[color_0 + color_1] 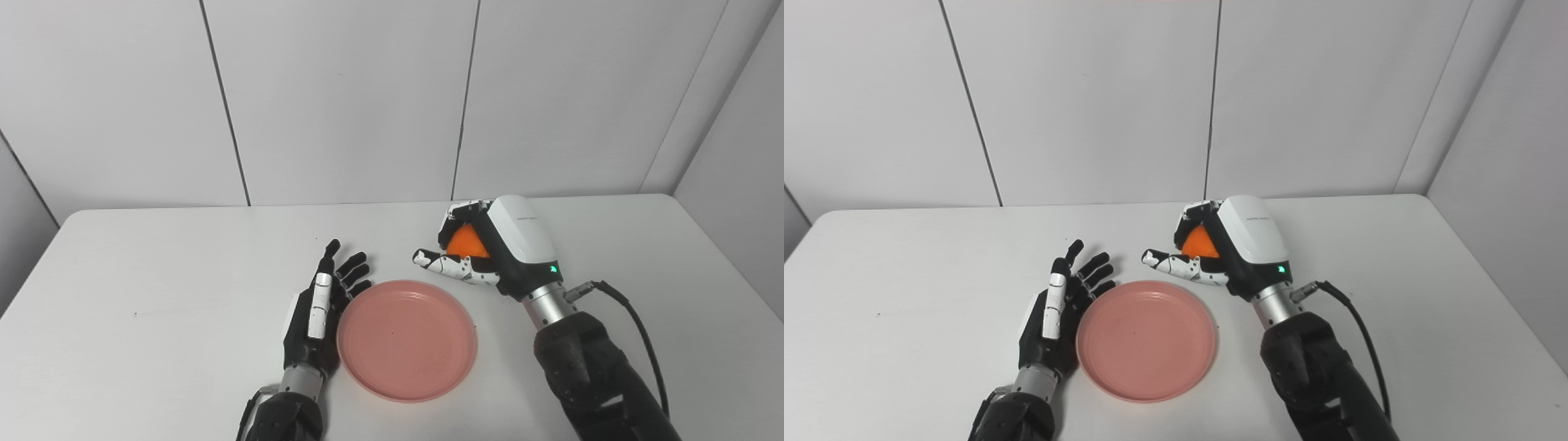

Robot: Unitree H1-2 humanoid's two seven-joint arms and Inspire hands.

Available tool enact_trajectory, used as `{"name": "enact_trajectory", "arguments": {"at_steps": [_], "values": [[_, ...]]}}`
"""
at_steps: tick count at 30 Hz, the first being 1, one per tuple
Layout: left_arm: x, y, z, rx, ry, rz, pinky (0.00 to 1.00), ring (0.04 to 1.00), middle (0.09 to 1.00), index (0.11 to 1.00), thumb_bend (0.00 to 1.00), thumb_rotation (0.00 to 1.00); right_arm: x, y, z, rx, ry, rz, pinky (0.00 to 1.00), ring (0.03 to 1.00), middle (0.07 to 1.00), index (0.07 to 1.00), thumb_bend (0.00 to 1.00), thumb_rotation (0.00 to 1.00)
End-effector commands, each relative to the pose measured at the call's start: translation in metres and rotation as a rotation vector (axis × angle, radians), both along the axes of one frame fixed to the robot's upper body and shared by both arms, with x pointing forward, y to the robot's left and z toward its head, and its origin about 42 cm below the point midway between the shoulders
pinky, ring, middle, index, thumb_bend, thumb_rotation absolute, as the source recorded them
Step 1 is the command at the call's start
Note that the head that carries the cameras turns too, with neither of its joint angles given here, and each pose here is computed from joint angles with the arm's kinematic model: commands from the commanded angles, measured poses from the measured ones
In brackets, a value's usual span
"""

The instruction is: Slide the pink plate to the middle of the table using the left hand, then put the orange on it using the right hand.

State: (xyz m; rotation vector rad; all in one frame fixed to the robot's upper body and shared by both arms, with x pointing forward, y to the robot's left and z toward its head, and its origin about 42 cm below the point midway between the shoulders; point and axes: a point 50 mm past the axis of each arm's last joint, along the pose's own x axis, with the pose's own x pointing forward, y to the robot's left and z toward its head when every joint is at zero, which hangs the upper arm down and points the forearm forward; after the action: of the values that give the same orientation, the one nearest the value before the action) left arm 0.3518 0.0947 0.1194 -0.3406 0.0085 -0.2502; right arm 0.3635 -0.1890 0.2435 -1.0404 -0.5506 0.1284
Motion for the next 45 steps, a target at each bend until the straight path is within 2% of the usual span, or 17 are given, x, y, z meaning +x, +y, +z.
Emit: {"name": "enact_trajectory", "arguments": {"at_steps": [1,3,7,12,19,22,26,29,31,34,41,45], "values": [[-0.015,-0.015,-0.029,-0.008,0.146,0.002,0.77,0.831,0.811,0.939,0.73,0.88,-0.004,0.014,0.019,-0.011,-0.092,0.084,0.14,0.179,0.242,0.275,0.81,1.0],[-0.015,-0.016,-0.029,-0.008,0.15,0.003,0.78,0.829,0.803,0.936,0.75,0.87,-0.005,0.02,0.016,-0.017,-0.087,0.104,0.13,0.182,0.247,0.287,0.81,1.0],[-0.014,-0.017,-0.029,0.0,0.142,-0.003,0.79,0.834,0.804,0.939,0.74,0.9,-0.006,0.032,0.011,-0.003,-0.079,0.128,0.11,0.156,0.219,0.243,0.81,0.98],[-0.013,-0.016,-0.029,0.006,0.143,-0.006,0.79,0.845,0.831,0.945,0.75,0.92,-0.008,0.04,0.006,-0.003,-0.069,0.14,0.1,0.15,0.218,0.238,0.82,0.99],[-0.012,-0.012,-0.03,0.02,0.144,-0.008,0.82,0.867,0.841,0.999,0.76,0.93,-0.009,0.048,-0.003,-0.061,-0.026,0.18,0.11,0.163,0.225,0.234,0.8,1.0],[-0.013,-0.011,-0.029,0.031,0.136,-0.003,0.8,0.854,0.826,0.957,0.72,0.93,-0.01,0.051,-0.009,-0.063,-0.009,0.194,0.12,0.169,0.231,0.239,0.81,0.99],[-0.013,-0.009,-0.028,0.041,0.115,-0.008,0.78,0.849,0.828,0.938,0.72,0.92,-0.009,0.053,-0.022,-0.1,0.013,0.207,0.12,0.171,0.232,0.241,0.81,0.96],[-0.013,-0.008,-0.028,0.05,0.109,-0.007,0.76,0.858,0.838,0.934,0.74,0.92,-0.007,0.053,-0.029,-0.127,0.023,0.21,0.13,0.185,0.246,0.269,0.79,0.95],[-0.013,-0.008,-0.028,0.05,0.108,-0.002,0.74,0.829,0.799,0.926,0.73,0.92,-0.006,0.052,-0.035,-0.147,0.036,0.203,0.16,0.21,0.277,0.34,0.78,0.94],[-0.013,-0.007,-0.029,0.05,0.106,-0.001,0.71,0.808,0.784,0.924,0.72,0.92,-0.006,0.051,-0.041,-0.162,0.051,0.196,0.17,0.221,0.295,0.381,0.78,0.95],[-0.014,-0.008,-0.03,0.042,0.108,0.003,0.69,0.78,0.774,0.925,0.74,0.9,-0.001,0.049,-0.055,-0.18,0.056,0.207,0.18,0.237,0.31,0.4,0.79,0.99],[-0.015,-0.008,-0.028,0.049,0.109,0.003,0.71,0.777,0.779,0.926,0.75,0.9,0.0,0.047,-0.06,-0.197,0.07,0.207,0.23,0.287,0.362,0.468,0.82,1.0]]}}
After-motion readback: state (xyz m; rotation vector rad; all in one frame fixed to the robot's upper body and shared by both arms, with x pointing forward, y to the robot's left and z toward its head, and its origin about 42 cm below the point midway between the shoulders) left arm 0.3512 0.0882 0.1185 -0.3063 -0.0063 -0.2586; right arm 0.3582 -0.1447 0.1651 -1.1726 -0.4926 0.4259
